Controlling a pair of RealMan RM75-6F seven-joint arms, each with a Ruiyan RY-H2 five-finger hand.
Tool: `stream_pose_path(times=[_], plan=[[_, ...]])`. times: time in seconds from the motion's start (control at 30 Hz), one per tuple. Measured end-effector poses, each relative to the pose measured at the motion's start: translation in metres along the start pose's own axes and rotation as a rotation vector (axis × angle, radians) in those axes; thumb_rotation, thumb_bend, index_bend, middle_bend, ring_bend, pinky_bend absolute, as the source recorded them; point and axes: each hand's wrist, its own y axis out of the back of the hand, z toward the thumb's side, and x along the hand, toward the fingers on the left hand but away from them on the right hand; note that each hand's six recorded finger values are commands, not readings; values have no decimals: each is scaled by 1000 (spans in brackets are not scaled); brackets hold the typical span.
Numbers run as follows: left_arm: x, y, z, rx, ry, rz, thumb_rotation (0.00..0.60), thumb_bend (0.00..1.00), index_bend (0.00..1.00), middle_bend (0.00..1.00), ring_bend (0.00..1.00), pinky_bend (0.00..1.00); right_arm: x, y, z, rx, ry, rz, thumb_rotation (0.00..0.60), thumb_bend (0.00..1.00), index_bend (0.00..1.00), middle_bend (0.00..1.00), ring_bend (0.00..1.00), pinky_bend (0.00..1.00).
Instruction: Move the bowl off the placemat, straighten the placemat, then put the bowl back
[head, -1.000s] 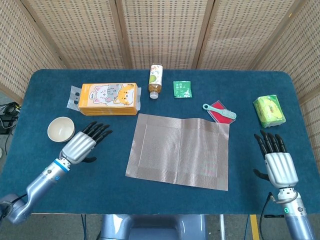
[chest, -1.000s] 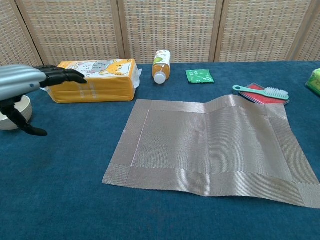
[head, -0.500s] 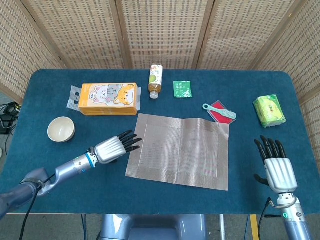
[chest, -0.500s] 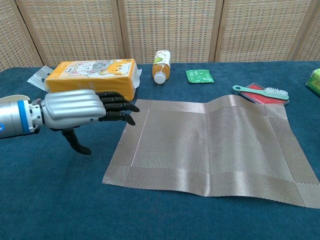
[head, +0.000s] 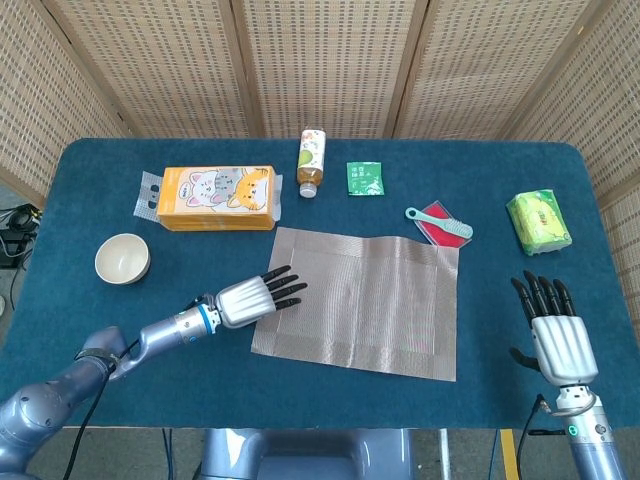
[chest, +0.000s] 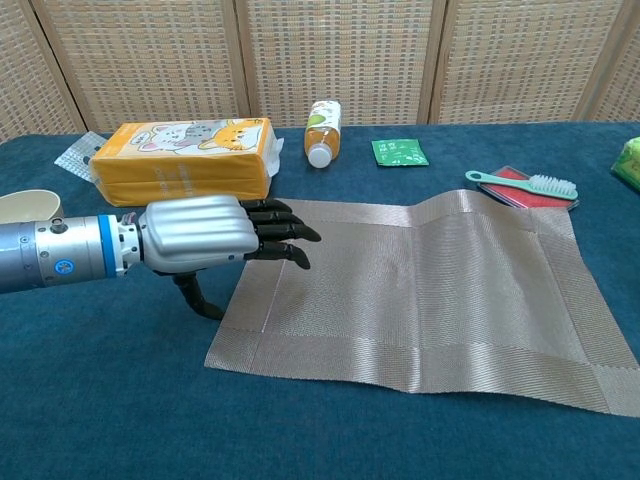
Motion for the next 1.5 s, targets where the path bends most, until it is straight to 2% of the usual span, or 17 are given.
stream_pose_path(times=[0.33,0.5,0.6,0.9,1.5], plan=[[12,-1,8,15,-21,-5,600,9,163,0,0,0,2,5,1,-7,2,-11,600,0,0,0,0,0],[13,-2,9,16,-22,-13,600,207,175,0,0,0,3,6,1,-12,5,-12,600,0,0,0,0,0],[13,-3,9,13,-20,-15,600,288,179,0,0,0,3,7,2,-14,10,-15,600,0,0,0,0,0],[14,-4,10,5,-17,-14,600,434,190,0,0,0,5,10,2,-17,14,-20,600,0,0,0,0,0],[21,8,8,-9,-6,19,600,448,206,0,0,0,7,12,3,-20,16,-14,600,0,0,0,0,0]])
